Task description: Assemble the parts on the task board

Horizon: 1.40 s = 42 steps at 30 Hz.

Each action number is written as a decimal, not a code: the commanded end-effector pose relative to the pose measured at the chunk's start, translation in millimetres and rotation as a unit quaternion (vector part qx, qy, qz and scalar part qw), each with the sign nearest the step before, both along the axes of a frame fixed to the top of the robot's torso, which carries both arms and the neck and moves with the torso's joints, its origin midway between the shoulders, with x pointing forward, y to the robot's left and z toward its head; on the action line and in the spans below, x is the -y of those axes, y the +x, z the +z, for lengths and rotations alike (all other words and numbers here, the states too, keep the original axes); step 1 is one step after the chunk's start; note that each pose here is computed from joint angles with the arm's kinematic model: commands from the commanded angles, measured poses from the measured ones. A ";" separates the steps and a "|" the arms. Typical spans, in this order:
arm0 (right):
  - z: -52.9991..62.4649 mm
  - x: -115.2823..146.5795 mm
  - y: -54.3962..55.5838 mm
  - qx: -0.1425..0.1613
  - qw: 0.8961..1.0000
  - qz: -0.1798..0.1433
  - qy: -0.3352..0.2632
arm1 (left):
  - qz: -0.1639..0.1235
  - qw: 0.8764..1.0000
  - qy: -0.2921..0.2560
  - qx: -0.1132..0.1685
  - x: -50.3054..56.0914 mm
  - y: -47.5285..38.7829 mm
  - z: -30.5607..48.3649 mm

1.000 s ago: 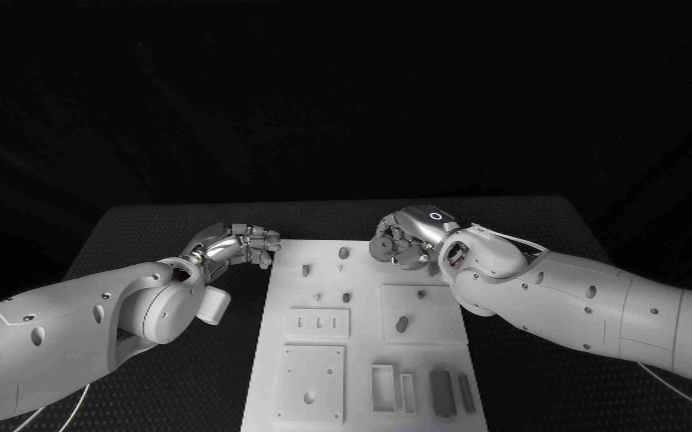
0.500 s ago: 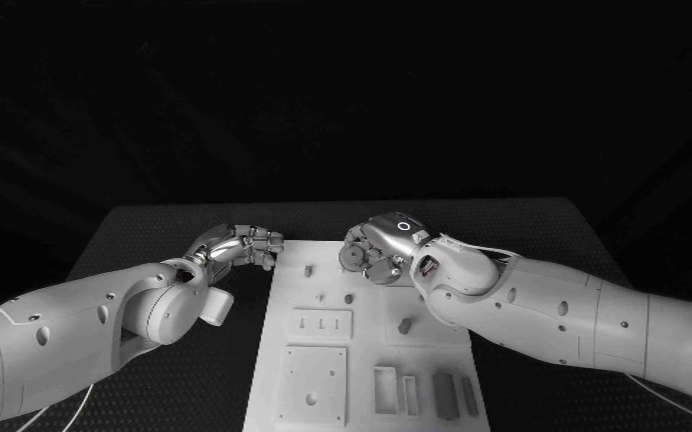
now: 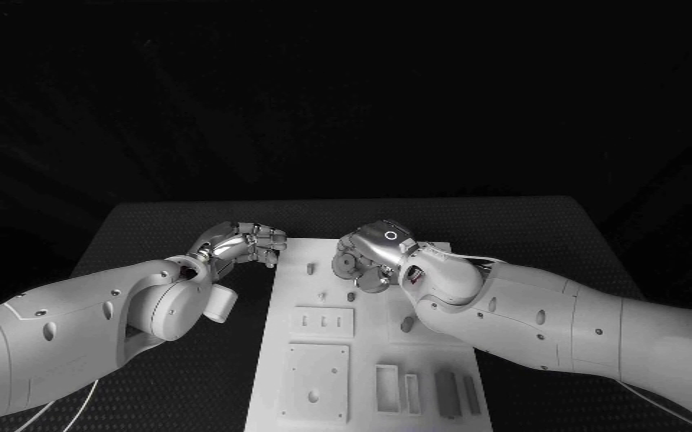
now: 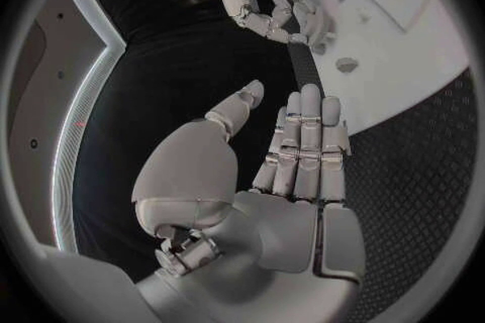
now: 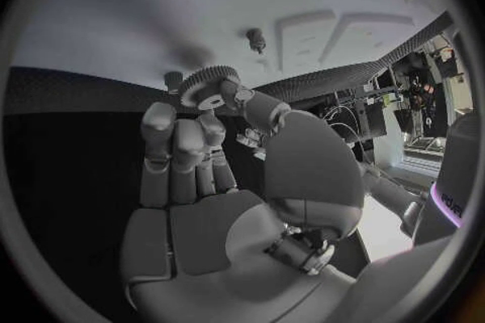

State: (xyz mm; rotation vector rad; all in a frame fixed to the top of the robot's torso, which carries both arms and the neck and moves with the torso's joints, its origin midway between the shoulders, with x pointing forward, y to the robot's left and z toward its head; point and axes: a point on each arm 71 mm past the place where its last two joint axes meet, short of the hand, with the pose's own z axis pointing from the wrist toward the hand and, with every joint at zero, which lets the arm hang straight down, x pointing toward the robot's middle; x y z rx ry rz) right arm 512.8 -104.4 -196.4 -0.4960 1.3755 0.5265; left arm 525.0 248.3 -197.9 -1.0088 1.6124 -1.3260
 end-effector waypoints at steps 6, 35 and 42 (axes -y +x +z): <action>-1.0 -5.5 3.2 0.017 1.000 0.000 -0.011 | -0.007 1.000 -0.005 0.004 4.2 0.6 1.4; -13.3 -13.5 6.6 0.008 1.000 -0.001 -0.020 | -0.010 1.000 -0.006 0.003 6.9 0.8 1.5; -14.2 -14.1 7.5 0.004 1.000 -0.002 -0.018 | -0.009 1.000 -0.006 0.003 6.9 0.8 1.5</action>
